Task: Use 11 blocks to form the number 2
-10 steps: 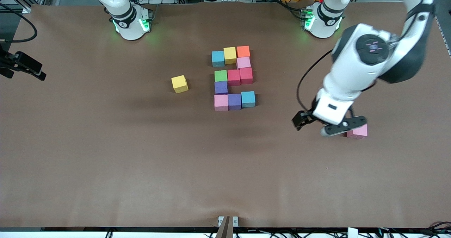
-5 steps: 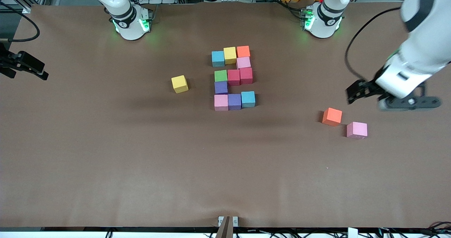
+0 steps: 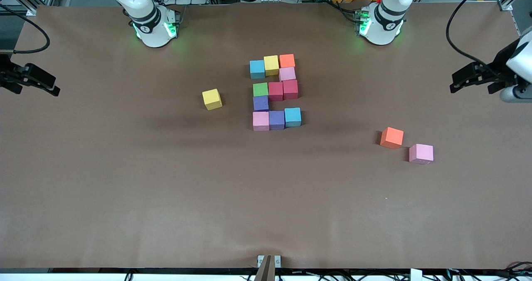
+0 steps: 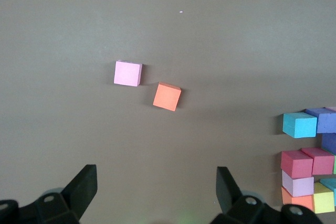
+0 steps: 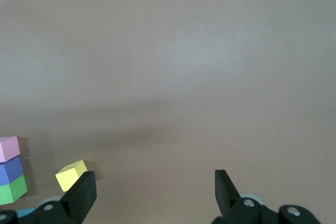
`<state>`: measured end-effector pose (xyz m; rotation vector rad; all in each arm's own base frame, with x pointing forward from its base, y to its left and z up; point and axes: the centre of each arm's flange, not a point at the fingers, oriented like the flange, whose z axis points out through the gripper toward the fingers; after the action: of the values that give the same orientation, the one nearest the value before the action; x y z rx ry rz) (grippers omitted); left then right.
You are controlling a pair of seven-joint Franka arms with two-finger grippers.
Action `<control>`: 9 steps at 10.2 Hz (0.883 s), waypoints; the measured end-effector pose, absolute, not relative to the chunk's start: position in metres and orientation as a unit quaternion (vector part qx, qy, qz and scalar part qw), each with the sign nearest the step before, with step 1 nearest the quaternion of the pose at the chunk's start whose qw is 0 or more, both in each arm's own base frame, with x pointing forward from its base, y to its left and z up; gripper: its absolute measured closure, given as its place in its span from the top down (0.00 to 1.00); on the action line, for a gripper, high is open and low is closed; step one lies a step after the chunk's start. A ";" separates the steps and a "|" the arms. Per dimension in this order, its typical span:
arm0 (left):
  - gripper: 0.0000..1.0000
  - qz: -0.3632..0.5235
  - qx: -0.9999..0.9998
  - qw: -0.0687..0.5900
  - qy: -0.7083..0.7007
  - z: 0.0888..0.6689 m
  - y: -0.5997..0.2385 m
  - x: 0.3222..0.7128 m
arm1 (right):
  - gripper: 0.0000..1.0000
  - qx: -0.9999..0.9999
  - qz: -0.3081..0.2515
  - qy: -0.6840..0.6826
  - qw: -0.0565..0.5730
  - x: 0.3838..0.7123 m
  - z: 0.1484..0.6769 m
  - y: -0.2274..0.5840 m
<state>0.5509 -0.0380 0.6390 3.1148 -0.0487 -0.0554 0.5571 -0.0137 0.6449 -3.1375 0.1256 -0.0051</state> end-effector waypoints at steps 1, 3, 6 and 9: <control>1.00 -0.014 0.999 0.014 -0.027 0.650 -0.046 0.542 | 1.00 -0.999 0.002 0.041 0.001 0.560 0.640 -0.014; 1.00 -0.007 0.999 0.016 -0.042 0.662 -0.060 0.533 | 1.00 -0.999 0.004 0.042 0.000 0.561 0.638 -0.016; 1.00 0.003 0.999 0.017 -0.046 0.672 -0.063 0.532 | 1.00 -0.999 0.001 0.041 0.001 0.563 0.637 -0.015; 1.00 0.004 0.999 0.017 -0.045 0.672 -0.062 0.532 | 1.00 -0.999 -0.007 0.039 0.000 0.576 0.625 -0.013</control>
<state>0.5324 -0.0616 0.6723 3.1050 -0.1392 0.0129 0.5761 -0.0126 0.6251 -3.1383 0.1213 -0.0235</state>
